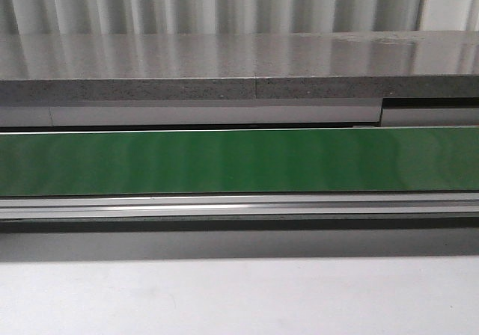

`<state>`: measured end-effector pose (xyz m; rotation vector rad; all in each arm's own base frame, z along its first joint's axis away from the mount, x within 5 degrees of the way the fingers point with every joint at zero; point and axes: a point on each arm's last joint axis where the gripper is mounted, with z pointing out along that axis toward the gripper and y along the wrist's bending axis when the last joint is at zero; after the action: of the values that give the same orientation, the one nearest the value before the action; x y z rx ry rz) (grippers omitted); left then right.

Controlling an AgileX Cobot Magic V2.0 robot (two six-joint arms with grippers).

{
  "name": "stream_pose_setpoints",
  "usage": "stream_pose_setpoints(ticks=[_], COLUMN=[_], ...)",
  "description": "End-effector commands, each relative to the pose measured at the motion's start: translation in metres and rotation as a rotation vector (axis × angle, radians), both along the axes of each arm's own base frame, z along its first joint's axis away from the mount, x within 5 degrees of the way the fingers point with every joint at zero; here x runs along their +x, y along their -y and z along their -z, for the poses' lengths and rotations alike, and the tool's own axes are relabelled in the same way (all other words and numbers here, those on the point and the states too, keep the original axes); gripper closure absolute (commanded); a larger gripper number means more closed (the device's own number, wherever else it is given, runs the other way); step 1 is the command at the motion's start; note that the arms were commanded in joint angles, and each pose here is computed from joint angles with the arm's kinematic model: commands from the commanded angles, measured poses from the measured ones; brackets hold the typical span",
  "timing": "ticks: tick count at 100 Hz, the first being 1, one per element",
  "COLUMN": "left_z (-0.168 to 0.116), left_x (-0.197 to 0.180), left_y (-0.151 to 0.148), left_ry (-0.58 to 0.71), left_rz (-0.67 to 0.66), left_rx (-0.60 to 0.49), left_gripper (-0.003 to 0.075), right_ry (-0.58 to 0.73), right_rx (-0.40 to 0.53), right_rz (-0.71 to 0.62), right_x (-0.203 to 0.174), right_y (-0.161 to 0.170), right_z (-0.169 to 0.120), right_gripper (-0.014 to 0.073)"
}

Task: Move button from right to left
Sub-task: 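Carry the button with the left gripper over the blue tray and lower it, then open the left gripper to release the button and raise it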

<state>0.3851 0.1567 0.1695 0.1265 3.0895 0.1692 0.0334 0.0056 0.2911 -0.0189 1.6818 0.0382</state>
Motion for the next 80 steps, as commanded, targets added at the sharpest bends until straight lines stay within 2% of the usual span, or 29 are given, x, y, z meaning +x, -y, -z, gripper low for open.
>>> stream_pose_setpoints(ticks=[1,16,25,35,53,63,80], left_z=[-0.035,-0.051,-0.065,-0.083,-0.122,-0.142,-0.167], left_x=[0.001,-0.003,-0.005,-0.008,-0.017,-0.024,-0.035], left_y=[-0.001,-0.004,-0.001,0.004,0.019,0.031,0.062], left_ry=[0.089,0.118,0.168,0.235,0.37,0.445,0.568], left_rz=[0.003,-0.024,-0.04,-0.058,-0.098,-0.108,-0.104], left_rx=[0.042,0.091,0.088,0.059,-0.03,-0.071,-0.06], left_gripper=[0.0208,0.0213,0.0274,0.0412,0.0736,0.074,0.074], right_ry=[0.094,0.094,0.094,0.094,0.094,0.094,0.094], right_rx=[0.002,0.002,0.002,0.002,0.002,0.002,0.002], right_rz=[0.009,0.009,0.009,0.009,0.009,0.009,0.009], right_x=[0.0,0.0,0.0,0.0,0.0,0.0,0.0], right_y=[0.001,0.001,0.001,0.001,0.001,0.001,0.001], right_z=[-0.014,-0.014,-0.014,-0.014,-0.014,-0.014,-0.014], right_gripper=[0.0661,0.0661,0.0661,0.0661,0.0661,0.0661,0.0661])
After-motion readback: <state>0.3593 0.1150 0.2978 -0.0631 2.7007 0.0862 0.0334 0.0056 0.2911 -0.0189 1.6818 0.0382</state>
